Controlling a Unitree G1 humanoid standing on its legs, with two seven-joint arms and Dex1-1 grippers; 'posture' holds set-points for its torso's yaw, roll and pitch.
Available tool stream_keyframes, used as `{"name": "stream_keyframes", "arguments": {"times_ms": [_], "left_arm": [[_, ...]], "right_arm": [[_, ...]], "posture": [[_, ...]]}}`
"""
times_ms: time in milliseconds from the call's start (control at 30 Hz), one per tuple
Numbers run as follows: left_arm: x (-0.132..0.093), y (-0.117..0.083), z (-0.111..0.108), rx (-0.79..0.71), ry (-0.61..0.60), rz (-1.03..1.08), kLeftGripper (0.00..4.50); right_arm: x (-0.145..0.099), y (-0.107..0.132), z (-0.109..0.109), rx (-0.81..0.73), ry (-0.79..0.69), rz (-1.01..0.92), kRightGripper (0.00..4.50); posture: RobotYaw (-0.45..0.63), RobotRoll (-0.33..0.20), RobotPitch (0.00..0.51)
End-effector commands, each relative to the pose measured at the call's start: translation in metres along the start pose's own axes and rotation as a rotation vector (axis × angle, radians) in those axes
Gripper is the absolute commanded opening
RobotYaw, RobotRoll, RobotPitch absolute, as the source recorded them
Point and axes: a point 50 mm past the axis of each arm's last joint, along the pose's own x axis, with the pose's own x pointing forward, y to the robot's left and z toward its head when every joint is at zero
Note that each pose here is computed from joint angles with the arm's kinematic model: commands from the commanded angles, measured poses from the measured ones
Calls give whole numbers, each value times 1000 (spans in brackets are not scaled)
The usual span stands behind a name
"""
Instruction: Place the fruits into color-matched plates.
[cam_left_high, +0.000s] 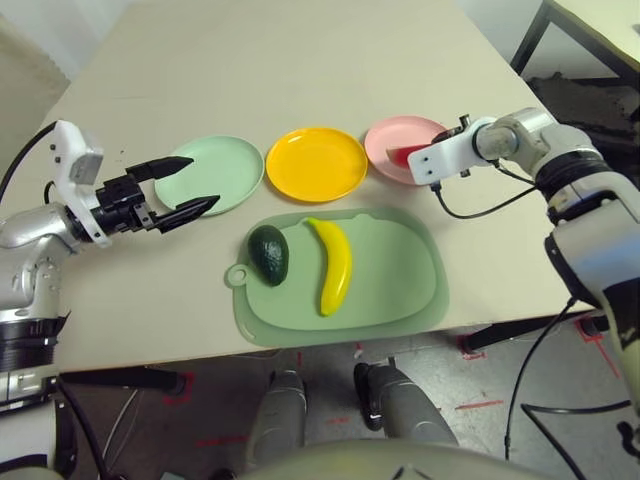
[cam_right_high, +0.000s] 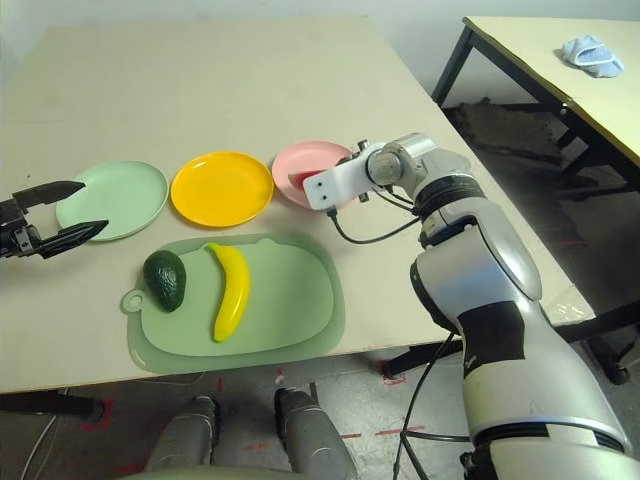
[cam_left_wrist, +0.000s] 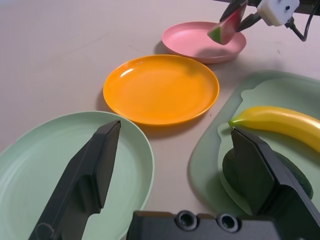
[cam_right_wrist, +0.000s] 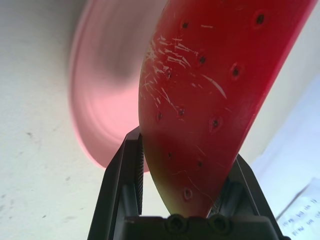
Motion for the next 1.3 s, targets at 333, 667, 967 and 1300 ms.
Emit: {"name": "stream_keyframes", "arguments": {"times_ms": [333, 667, 967, 1300], "left_arm": [[-8, -4, 3, 23, -1, 15, 4500], [-7, -3, 5, 55, 2, -61, 4500], [-16, -15, 6, 104, 86, -296, 4500], [-23, -14, 5, 109, 131, -321, 4500]], "right_arm": [[1, 2, 0, -27, -2, 16, 4483], [-25, -20, 13, -234, -156, 87, 4483], [-53, -20, 71, -558, -584, 136, 4483], [-58, 4, 104, -571, -719, 213, 4483]], "posture": [[45, 0, 152], [30, 0, 149], [13, 0, 155], [34, 0, 169]]}}
